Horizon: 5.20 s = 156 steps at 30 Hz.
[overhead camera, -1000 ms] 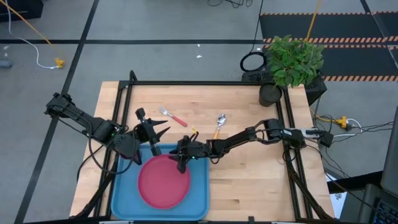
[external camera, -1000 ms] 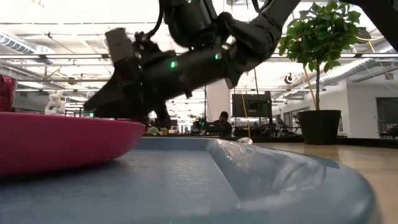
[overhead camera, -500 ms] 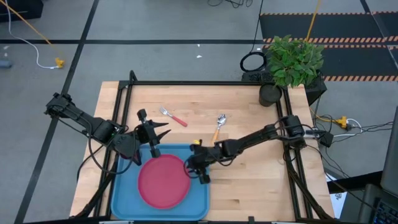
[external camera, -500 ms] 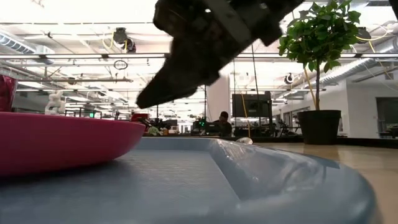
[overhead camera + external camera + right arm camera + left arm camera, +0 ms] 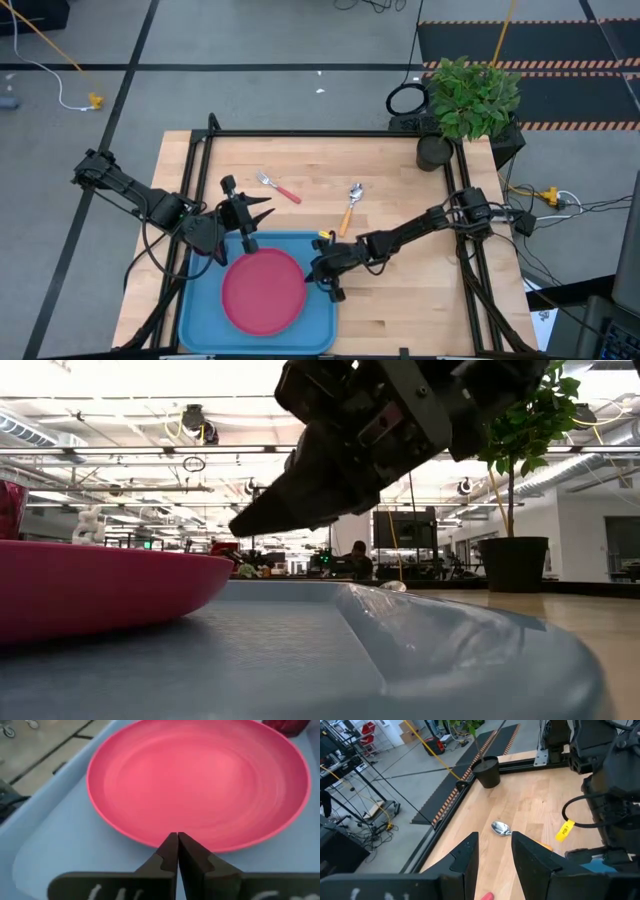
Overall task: Pick and place plate/cup/fork/spoon on tray
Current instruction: Put the pink plate on the center of the blue serving tray, then put the pink fork on the blue serving tray to the right of the pink plate
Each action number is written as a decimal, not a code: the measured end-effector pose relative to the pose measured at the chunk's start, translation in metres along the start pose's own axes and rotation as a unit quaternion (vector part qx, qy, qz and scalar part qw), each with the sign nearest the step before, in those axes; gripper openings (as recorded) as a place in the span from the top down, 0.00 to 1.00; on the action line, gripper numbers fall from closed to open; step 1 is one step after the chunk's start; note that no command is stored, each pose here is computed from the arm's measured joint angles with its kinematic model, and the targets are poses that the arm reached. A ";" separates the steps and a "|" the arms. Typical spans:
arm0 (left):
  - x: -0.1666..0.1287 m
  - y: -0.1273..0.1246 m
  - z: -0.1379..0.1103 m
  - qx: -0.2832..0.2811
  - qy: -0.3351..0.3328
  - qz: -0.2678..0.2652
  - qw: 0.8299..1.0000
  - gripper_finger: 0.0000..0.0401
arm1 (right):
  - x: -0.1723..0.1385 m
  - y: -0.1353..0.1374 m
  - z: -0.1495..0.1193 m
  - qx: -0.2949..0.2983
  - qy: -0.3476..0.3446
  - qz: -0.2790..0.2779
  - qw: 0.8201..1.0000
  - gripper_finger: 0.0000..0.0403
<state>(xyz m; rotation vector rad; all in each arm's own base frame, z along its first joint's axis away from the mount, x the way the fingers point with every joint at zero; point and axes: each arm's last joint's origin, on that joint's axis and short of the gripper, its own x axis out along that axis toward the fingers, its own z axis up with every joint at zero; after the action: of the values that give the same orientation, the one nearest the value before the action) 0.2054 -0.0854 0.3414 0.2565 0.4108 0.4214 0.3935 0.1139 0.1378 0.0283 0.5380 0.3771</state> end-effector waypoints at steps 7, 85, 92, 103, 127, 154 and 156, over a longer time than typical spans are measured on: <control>0.000 0.000 0.000 0.001 0.000 0.000 1.000 0.70 | 0.000 0.000 -0.008 0.011 -0.009 -0.001 1.000 1.00; 0.004 0.003 0.002 -0.003 -0.002 0.004 1.000 0.70 | -0.035 -0.105 0.019 0.108 -0.072 -0.270 0.954 1.00; 0.010 0.009 0.002 -0.002 0.005 0.021 1.000 0.70 | -0.030 -0.130 0.013 0.105 -0.080 -0.292 0.947 0.94; 0.018 0.017 0.001 0.004 0.015 0.040 0.999 0.70 | -0.006 -0.164 0.018 0.131 -0.040 -0.314 0.940 0.67; 0.018 0.017 0.001 0.014 0.016 0.039 0.999 0.70 | 0.011 -0.180 -0.014 0.118 -0.019 -0.381 0.917 0.53; 0.018 0.017 0.001 0.016 0.016 0.039 0.999 0.70 | 0.018 -0.180 -0.034 0.176 0.019 -0.370 0.912 0.86; 0.018 0.017 0.001 0.016 0.016 0.039 0.999 0.70 | 0.018 -0.180 -0.034 0.176 0.020 -0.370 0.912 0.86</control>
<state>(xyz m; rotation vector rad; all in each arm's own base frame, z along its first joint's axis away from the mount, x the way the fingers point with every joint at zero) 0.2147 -0.0631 0.3420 0.2980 0.4395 0.4953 0.4524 -0.0496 0.0773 0.1603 0.6105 -0.4679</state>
